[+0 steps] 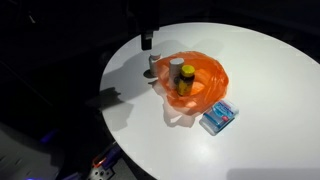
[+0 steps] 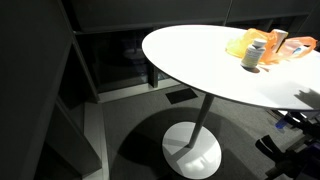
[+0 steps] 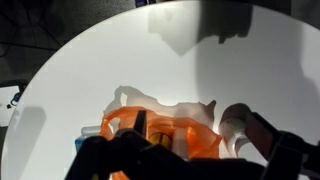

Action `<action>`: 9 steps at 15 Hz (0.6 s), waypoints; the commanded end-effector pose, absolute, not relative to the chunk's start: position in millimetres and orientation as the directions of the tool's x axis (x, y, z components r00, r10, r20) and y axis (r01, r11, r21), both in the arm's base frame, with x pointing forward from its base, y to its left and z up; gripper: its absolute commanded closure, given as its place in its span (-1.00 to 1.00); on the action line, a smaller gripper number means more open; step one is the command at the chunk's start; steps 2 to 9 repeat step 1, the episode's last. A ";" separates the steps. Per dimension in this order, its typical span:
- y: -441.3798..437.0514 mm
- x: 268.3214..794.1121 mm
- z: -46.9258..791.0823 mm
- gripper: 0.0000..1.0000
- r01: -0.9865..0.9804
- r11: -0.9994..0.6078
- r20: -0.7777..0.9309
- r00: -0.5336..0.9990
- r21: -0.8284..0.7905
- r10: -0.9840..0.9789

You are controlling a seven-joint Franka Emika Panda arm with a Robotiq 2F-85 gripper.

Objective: Put the white roll on stick in the plastic bag

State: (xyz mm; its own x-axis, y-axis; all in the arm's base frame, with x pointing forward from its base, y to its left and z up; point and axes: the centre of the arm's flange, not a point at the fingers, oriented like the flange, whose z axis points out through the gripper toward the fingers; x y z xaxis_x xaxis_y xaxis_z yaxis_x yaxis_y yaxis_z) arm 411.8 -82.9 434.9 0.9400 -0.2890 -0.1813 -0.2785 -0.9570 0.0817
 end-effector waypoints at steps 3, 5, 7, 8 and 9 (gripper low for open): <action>-82.9 412.2 433.1 -1.00 -0.278 -0.957 -0.185 0.939 0.082 -0.289; -82.9 412.2 433.1 -1.00 -0.278 -0.957 -0.185 0.939 0.082 -0.289; -82.9 412.2 433.1 -1.00 -0.278 -0.957 -0.185 0.939 0.082 -0.289; -82.9 412.2 433.1 -1.00 -0.278 -0.957 -0.185 0.939 0.082 -0.289; -82.9 412.2 433.1 -1.00 -0.278 -0.957 -0.185 0.939 0.082 -0.289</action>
